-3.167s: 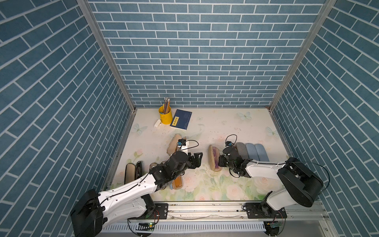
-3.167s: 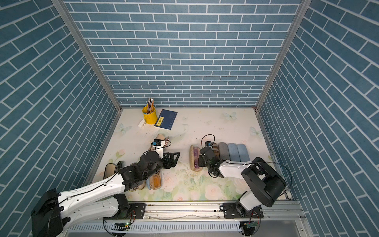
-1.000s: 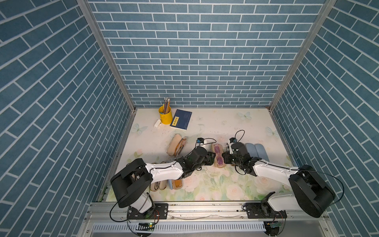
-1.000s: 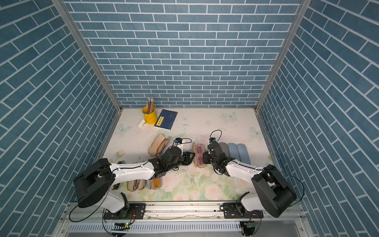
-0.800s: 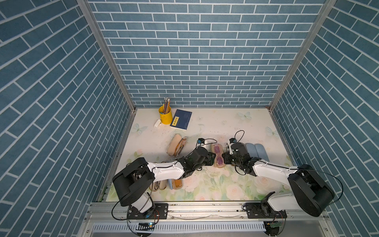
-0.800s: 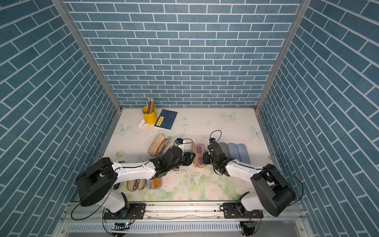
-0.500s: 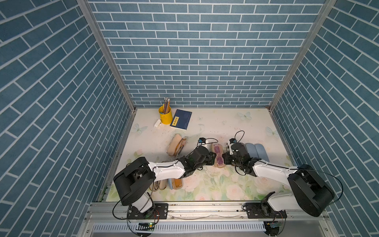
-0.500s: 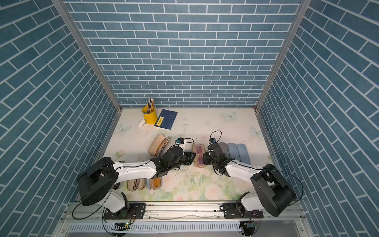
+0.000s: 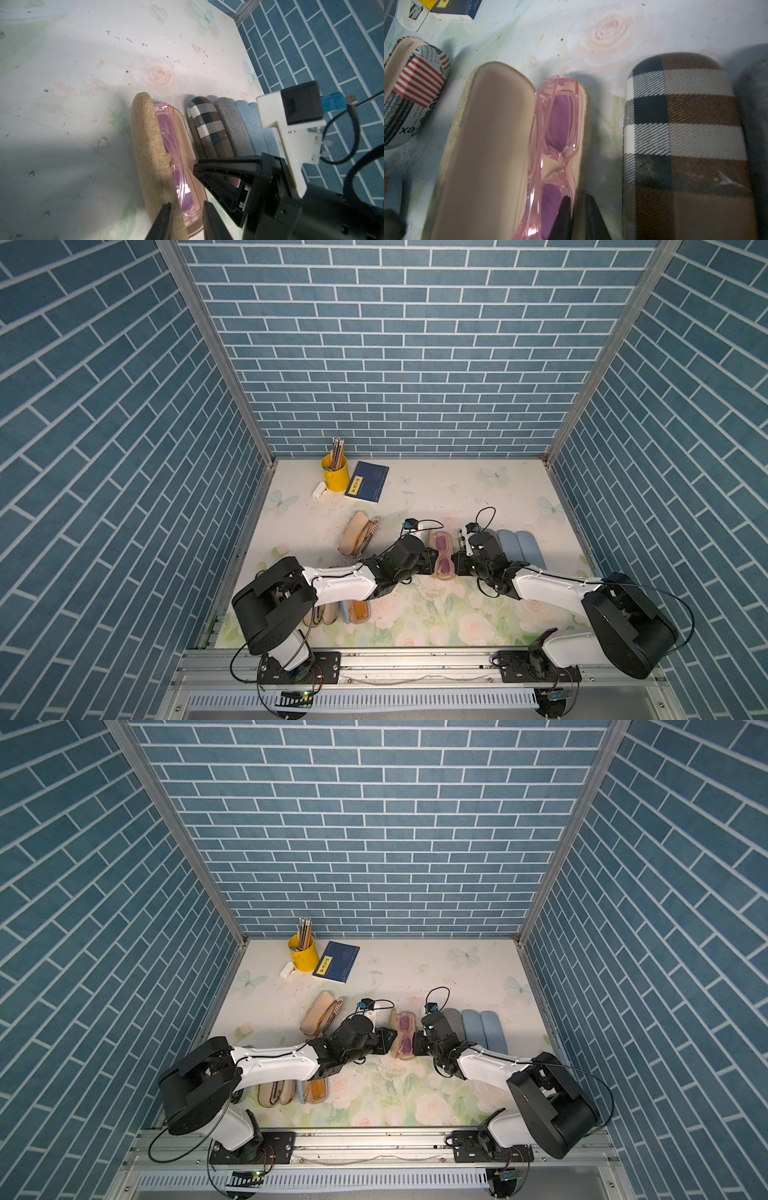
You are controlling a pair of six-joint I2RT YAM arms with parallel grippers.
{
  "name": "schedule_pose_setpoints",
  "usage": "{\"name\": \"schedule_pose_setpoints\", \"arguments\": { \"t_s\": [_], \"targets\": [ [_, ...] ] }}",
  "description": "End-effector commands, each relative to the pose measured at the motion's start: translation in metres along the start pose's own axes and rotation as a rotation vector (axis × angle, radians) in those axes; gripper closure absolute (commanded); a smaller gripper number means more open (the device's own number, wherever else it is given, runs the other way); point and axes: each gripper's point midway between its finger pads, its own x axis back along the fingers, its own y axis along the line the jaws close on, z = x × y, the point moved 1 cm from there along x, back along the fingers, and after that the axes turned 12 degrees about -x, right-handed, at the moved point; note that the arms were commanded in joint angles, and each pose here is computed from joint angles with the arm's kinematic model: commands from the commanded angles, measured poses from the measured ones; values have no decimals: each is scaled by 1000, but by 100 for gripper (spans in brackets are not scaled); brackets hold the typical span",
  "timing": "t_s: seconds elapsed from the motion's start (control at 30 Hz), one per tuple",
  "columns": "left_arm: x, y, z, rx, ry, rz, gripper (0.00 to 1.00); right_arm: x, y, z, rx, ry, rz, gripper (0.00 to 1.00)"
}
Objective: Close the glasses case
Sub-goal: Close the glasses case at the center of the board.
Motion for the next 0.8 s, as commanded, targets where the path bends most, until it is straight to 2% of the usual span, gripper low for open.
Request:
{"name": "schedule_pose_setpoints", "arguments": {
  "t_s": [0.0, 0.77],
  "targets": [
    [-7, -1, 1, -18, 10, -7, 70, -1, -6, 0, 10, -9, 17, 86],
    [-15, 0, 5, -41, 37, -27, 79, -4, -6, 2, 7, -5, 8, 89]
  ]
}}
